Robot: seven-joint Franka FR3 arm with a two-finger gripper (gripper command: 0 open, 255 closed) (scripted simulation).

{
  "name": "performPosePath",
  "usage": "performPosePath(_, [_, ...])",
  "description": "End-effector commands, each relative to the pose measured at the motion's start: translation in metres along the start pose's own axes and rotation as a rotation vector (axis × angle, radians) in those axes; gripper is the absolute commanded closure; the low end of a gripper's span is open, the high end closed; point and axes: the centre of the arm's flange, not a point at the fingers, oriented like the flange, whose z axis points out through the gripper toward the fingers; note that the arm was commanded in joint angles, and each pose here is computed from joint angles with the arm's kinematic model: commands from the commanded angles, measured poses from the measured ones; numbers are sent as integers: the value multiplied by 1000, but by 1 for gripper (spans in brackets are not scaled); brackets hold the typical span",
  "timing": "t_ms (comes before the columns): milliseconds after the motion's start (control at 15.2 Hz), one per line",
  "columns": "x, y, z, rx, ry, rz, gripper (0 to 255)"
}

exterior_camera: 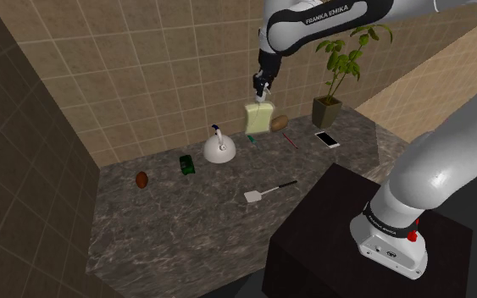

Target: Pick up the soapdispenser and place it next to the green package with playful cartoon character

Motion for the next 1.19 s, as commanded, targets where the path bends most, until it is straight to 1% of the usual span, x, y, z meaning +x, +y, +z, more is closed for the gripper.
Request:
performPosePath(0, [19, -25, 3, 1, 1, 1, 255])
performPosePath(1122, [167, -193, 9, 1, 1, 1, 255])
